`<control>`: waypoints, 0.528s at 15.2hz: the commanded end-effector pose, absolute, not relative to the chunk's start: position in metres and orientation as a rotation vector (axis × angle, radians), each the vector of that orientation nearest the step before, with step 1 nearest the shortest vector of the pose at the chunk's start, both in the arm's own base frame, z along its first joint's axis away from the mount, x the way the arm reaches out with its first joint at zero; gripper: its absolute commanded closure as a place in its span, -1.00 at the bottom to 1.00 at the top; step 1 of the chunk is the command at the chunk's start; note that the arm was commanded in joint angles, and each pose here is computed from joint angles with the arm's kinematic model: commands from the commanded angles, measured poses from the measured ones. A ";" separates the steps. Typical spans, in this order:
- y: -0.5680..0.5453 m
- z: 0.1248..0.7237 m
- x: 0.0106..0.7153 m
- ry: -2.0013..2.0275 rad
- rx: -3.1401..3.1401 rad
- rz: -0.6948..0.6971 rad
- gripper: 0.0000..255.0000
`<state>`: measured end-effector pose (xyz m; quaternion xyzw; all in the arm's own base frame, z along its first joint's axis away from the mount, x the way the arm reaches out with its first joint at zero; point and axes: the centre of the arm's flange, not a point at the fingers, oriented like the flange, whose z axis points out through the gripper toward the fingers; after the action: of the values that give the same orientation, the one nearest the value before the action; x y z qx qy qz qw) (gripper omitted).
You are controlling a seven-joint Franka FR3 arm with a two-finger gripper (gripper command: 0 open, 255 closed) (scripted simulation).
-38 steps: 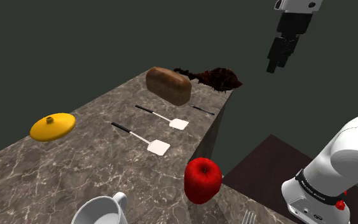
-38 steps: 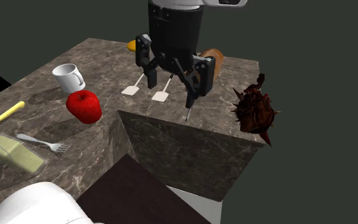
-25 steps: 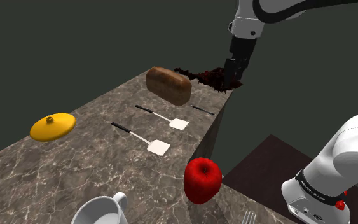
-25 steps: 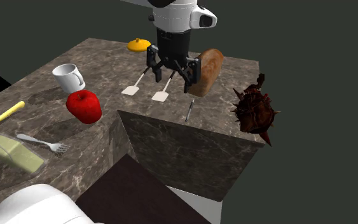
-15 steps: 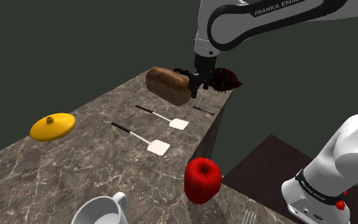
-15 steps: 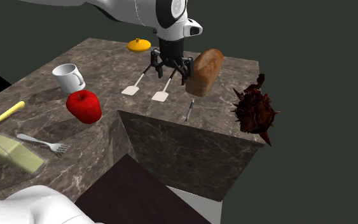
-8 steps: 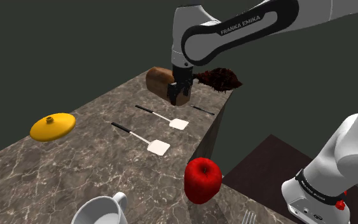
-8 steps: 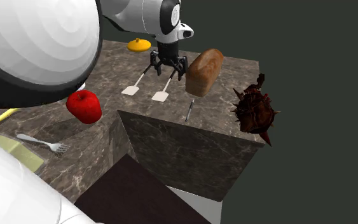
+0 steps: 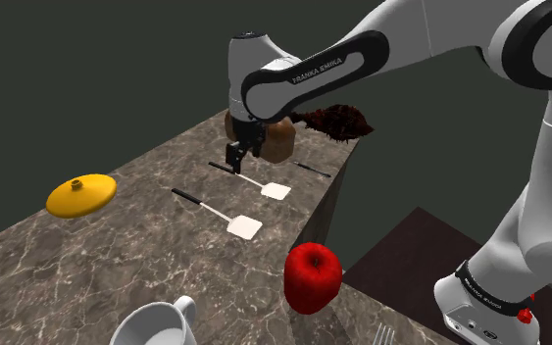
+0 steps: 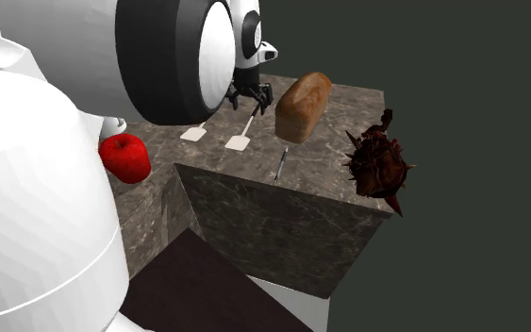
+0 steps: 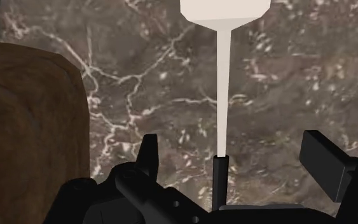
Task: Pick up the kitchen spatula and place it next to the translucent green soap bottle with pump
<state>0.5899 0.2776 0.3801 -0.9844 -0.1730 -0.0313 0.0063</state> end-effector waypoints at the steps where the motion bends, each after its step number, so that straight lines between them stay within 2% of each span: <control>1: 0.283 0.368 0.593 -0.548 -3.080 -0.102 -1.00; 8: 0.284 0.338 0.595 -0.548 -3.080 -0.102 -1.00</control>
<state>0.5953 0.2839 0.3408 -0.9840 -0.1750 -0.0323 0.0060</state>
